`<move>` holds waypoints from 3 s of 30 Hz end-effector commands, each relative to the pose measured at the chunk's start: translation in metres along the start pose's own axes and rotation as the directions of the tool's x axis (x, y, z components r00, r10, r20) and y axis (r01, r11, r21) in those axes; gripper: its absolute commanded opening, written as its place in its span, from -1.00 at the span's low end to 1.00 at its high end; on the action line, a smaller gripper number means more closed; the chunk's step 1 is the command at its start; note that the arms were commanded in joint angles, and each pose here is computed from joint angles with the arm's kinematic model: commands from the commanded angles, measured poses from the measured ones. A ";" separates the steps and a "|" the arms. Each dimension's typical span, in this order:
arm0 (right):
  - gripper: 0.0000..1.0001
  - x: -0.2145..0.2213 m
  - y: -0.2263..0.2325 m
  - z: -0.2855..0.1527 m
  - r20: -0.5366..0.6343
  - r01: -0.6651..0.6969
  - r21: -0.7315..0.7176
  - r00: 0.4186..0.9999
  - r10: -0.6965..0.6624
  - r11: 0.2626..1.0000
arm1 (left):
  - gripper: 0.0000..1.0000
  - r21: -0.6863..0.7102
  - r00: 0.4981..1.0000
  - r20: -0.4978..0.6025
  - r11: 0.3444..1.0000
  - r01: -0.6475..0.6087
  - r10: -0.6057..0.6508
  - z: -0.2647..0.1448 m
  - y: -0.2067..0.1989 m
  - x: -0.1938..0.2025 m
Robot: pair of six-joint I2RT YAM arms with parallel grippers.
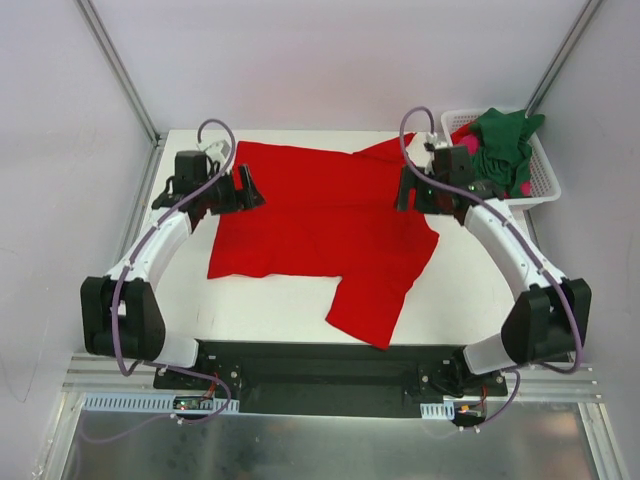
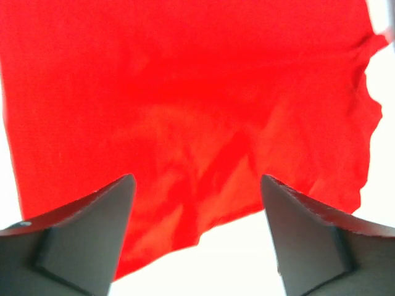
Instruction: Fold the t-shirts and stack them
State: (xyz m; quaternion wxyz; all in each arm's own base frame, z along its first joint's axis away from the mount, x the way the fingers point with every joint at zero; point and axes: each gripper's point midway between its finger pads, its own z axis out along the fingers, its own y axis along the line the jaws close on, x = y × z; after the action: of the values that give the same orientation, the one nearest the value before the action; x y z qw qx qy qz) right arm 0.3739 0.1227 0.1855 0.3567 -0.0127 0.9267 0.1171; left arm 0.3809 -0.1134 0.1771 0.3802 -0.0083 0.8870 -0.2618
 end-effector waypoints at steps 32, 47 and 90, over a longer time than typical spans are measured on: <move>0.93 0.297 0.033 -0.065 -0.254 -0.155 0.000 0.955 0.150 0.988 | 0.99 -0.113 0.935 -0.103 0.938 0.328 -0.339 -0.023 0.054 0.109; 0.64 0.319 0.058 -0.043 -0.264 -0.127 0.011 0.956 0.126 0.992 | 0.99 -0.108 0.935 -0.104 0.938 0.329 -0.340 -0.022 0.055 0.111; 0.21 0.358 0.043 -0.062 -0.351 -0.056 0.082 0.933 0.081 0.995 | 0.99 -0.126 0.932 -0.099 0.933 0.336 -0.349 -0.022 0.059 0.113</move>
State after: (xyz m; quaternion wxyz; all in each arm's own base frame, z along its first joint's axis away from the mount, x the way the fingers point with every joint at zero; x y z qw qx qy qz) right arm 0.0794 0.1981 0.0190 0.2149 0.0127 0.9667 0.1382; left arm 0.2868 -0.0795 0.0771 0.2560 -0.1661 0.9117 -0.2751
